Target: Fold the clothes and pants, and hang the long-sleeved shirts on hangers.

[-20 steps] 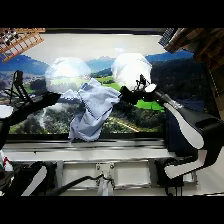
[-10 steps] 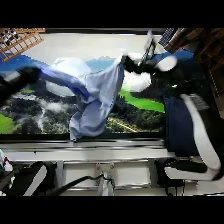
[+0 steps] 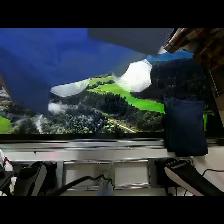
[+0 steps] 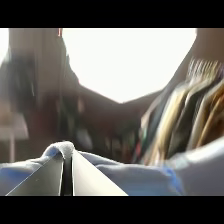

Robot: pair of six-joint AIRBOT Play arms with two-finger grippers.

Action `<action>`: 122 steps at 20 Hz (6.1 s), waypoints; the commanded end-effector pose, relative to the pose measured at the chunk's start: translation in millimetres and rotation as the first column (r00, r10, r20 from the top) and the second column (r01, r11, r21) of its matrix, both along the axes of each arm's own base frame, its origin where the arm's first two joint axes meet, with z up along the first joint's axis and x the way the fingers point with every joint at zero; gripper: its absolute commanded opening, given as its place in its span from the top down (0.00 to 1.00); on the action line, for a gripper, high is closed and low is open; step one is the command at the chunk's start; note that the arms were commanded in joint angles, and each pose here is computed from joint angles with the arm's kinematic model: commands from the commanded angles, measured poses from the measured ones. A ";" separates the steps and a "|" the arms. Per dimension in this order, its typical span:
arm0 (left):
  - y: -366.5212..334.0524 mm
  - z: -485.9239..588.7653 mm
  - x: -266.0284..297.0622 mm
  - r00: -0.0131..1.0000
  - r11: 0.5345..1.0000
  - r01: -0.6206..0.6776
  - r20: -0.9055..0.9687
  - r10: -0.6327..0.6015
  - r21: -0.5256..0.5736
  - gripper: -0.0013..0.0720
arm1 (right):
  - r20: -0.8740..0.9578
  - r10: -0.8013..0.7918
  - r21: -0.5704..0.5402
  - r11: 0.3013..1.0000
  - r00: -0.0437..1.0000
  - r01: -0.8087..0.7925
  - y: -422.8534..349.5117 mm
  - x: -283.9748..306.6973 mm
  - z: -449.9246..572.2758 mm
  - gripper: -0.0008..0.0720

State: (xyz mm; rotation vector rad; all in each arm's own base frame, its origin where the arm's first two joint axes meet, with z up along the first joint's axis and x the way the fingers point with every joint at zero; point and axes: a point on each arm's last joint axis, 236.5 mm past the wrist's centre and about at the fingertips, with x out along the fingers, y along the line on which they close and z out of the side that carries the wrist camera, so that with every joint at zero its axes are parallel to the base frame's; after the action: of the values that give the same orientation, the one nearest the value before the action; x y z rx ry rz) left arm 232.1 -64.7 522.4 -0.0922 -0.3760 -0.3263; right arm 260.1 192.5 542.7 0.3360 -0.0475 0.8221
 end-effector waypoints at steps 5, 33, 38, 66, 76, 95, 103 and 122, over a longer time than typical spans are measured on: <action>-21.2 41.5 -120.7 0.972 0.992 -0.074 0.229 0.049 0.103 0.97 | 0.190 -0.027 -0.044 0.998 0.981 0.037 -30.0 -114.4 43.7 0.96; -2.2 -423.0 306.7 0.361 0.861 0.107 -0.787 -0.499 -0.497 0.05 | -0.696 -0.436 -0.401 0.895 0.570 0.194 -68.7 326.4 -416.9 0.23; 0.6 -441.9 190.4 -0.033 0.854 0.169 -0.869 -0.493 -0.491 0.48 | -0.775 -0.443 -0.539 0.836 0.450 -0.104 -73.1 223.3 -437.6 0.52; 89.4 -611.8 61.4 0.120 0.600 -0.712 -0.905 -0.409 -0.366 0.50 | -0.773 -0.329 -0.415 0.909 0.543 -0.040 -44.0 58.1 -443.0 0.60; 107.5 -638.8 62.6 0.096 0.568 -0.763 -0.923 -0.373 -0.308 0.59 | -0.775 -0.322 -0.404 0.914 0.543 -0.034 -42.3 59.1 -441.0 0.60; 127.8 -579.9 126.1 0.232 0.735 -0.602 -0.949 -0.212 -0.311 0.97 | -0.853 -0.507 -0.425 0.813 0.125 0.398 -205.5 64.0 -490.2 0.60; 110.5 -575.9 124.7 0.217 0.848 -0.457 -0.958 -0.188 -0.270 0.97 | -0.977 -0.209 -0.199 0.960 0.031 0.195 -133.2 51.0 -596.4 0.44; 105.4 -545.3 159.9 0.282 0.885 -0.385 -0.946 -0.157 -0.262 0.97 | -0.984 -0.179 -0.164 0.930 0.015 0.329 -106.9 113.5 -650.5 0.44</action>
State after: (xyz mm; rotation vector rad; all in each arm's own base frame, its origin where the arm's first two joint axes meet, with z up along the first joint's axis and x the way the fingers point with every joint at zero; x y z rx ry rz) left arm 391.2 40.4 -23.2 -0.7118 0.8265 0.0369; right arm 369.9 80.0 -101.4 0.9181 1.2065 0.0332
